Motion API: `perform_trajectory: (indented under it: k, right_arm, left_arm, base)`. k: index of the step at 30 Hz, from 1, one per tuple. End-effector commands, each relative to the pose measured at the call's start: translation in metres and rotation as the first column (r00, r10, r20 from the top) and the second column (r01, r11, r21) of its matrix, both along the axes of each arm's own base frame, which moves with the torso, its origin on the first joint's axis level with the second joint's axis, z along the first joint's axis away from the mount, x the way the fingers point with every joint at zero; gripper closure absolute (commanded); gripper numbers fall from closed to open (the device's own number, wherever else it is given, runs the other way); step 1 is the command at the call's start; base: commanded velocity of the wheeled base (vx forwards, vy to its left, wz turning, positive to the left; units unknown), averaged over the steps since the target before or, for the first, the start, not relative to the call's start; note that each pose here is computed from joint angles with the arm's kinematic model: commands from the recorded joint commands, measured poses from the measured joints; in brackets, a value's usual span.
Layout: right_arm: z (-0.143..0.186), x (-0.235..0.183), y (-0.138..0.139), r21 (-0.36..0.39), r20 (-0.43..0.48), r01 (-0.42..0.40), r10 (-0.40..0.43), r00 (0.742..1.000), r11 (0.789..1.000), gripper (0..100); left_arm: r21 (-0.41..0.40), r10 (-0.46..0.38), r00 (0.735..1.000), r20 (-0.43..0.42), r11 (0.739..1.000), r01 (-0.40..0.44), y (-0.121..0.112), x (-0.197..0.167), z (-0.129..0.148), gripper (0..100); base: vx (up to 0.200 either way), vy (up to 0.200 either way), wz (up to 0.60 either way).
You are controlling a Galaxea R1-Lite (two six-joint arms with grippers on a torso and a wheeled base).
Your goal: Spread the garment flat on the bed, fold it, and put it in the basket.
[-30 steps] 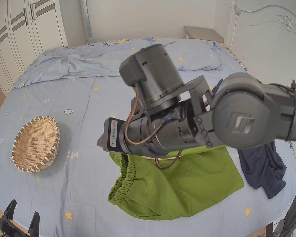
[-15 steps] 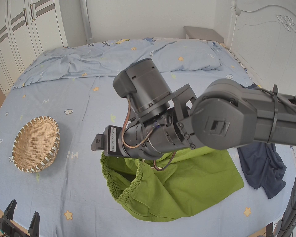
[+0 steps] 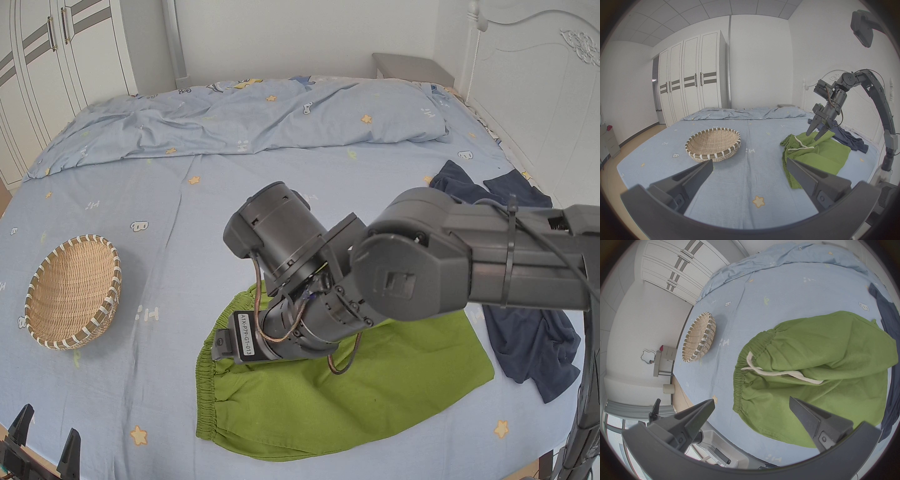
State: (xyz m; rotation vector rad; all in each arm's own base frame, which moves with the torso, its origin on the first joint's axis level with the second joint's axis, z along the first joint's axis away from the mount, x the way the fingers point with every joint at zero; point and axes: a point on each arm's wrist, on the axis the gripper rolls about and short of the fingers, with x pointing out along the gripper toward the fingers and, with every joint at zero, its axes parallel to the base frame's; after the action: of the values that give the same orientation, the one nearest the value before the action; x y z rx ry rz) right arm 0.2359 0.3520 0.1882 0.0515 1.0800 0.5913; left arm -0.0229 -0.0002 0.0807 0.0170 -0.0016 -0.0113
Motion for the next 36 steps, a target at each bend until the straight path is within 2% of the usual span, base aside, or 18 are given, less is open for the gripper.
perform_trajectory:
  k: [1, 9, 11, 13, 16, 17, 18, 21, 23, 25, 27, 28, 29, 30, 31, 33, 35, 36]
  right_arm:
    - [0.03, 0.004, -0.041, 0.049, -0.001, 0.05, -0.05, 0.999, 0.998, 0]
    - [0.065, -0.012, -0.161, 0.242, -0.035, 0.127, -0.122, 0.992, 0.962, 0]
    - [0.065, -0.015, -0.174, 0.27, -0.029, 0.136, -0.133, 0.991, 0.953, 0]
    - [0.055, -0.034, -0.218, 0.362, -0.01, 0.16, -0.168, 0.986, 0.918, 0]
    - [0.049, -0.05, -0.254, 0.464, 0.026, 0.17, -0.205, 0.978, 0.869, 0]
    - [0.048, -0.051, -0.258, 0.472, 0.028, 0.172, -0.21, 0.977, 0.865, 0]
    - [0.042, -0.058, -0.277, 0.512, 0.031, 0.188, -0.237, 0.971, 0.838, 0]
    - [0.034, -0.064, -0.292, 0.529, 0.017, 0.217, -0.266, 0.964, 0.82, 0]
    - [0.02, -0.07, -0.302, 0.52, -0.022, 0.255, -0.285, 0.958, 0.815, 0]
    - [0.016, -0.071, -0.304, 0.516, -0.035, 0.267, -0.291, 0.956, 0.814, 0]
    - [0.011, -0.07, -0.307, 0.501, -0.04, 0.278, -0.299, 0.953, 0.819, 0]
    - [0.011, -0.069, -0.307, 0.5, -0.041, 0.281, -0.302, 0.953, 0.819, 0]
    - [0.01, -0.068, -0.308, 0.497, -0.047, 0.289, -0.307, 0.95, 0.818, 0]
    - [0.009, -0.068, -0.308, 0.496, -0.048, 0.291, -0.309, 0.95, 0.818, 0]
    - [0.008, -0.066, -0.308, 0.492, -0.056, 0.296, -0.309, 0.949, 0.819, 0]
    - [0.006, -0.065, -0.308, 0.488, -0.066, 0.301, -0.309, 0.949, 0.82, 0]
    - [0.003, -0.065, -0.308, 0.484, -0.074, 0.305, -0.309, 0.948, 0.82, 0]
    - [-0.003, -0.067, -0.308, 0.472, -0.087, 0.315, -0.312, 0.946, 0.823, 0]
  left_arm:
    - [0.0, 0.001, 1.0, -0.001, 1.0, -0.001, 0.0, 0.0, -0.005, 0]
    - [0.008, -0.004, 1.0, -0.001, 1.0, 0.004, 0.0, 0.0, -0.005, 0]
    - [0.008, -0.006, 1.0, -0.001, 1.0, 0.006, 0.0, 0.0, -0.005, 0]
    - [0.015, -0.01, 1.0, 0.002, 1.0, 0.01, 0.0, 0.0, -0.005, 0]
    - [0.055, -0.001, 0.999, 0.037, 0.998, -0.001, 0.0, -0.001, 0.002, 0]
    - [0.055, -0.004, 0.999, 0.054, 0.998, 0.001, 0.0, -0.002, 0.005, 0]
    - [0.027, -0.024, 0.98, 0.198, 0.999, 0.019, 0.0, -0.016, 0.045, 0]
    - [-0.07, -0.067, 0.984, 0.163, 0.994, 0.079, 0.001, -0.018, 0.077, 0]
    - [-0.163, -0.211, 0.977, -0.011, 0.965, 0.207, 0.0, -0.001, 0.089, 0]
    - [-0.208, -0.297, 0.952, -0.07, 0.938, 0.277, -0.002, 0.009, 0.092, 0]
    - [-0.363, -0.429, 0.887, -0.171, 0.864, 0.348, -0.008, 0.034, 0.1, 0]
    - [-0.386, -0.443, 0.879, -0.179, 0.853, 0.351, -0.009, 0.038, 0.102, 0]
    - [-0.518, -0.497, 0.843, -0.205, 0.786, 0.338, -0.014, 0.056, 0.108, 0]
    - [-0.545, -0.509, 0.835, -0.207, 0.769, 0.333, -0.016, 0.061, 0.11, 0]
    - [-0.628, -0.554, 0.799, -0.235, 0.714, 0.31, -0.022, 0.079, 0.109, 0]
    - [-0.68, -0.586, 0.762, -0.276, 0.679, 0.276, -0.028, 0.096, 0.103, 0]
    - [-0.705, -0.604, 0.726, -0.329, 0.669, 0.238, -0.032, 0.109, 0.091, 0]
    - [-0.722, -0.631, 0.668, -0.394, 0.663, 0.2, -0.036, 0.12, 0.073, 0]
  base:
    - [0.0, 0.0, 0.0]
    - [0.0, 0.0, 0.0]
    - [0.0, 0.0, 0.0]
    - [0.0, 0.0, 0.0]
    - [0.0, 0.0, 0.0]
    - [0.0, 0.0, 0.0]
    - [0.0, 0.0, 0.0]
    - [0.0, 0.0, 0.0]
    - [0.0, 0.0, 0.0]
    - [0.0, 0.0, 0.0]
    - [0.0, 0.0, 0.0]
    - [0.0, 0.0, 0.0]
    - [0.0, 0.0, 0.0]
    - [0.0, 0.0, 0.0]
    - [0.0, 0.0, 0.0]
    - [0.0, 0.0, 0.0]
    - [0.0, 0.0, 0.0]
    - [0.0, 0.0, 0.0]
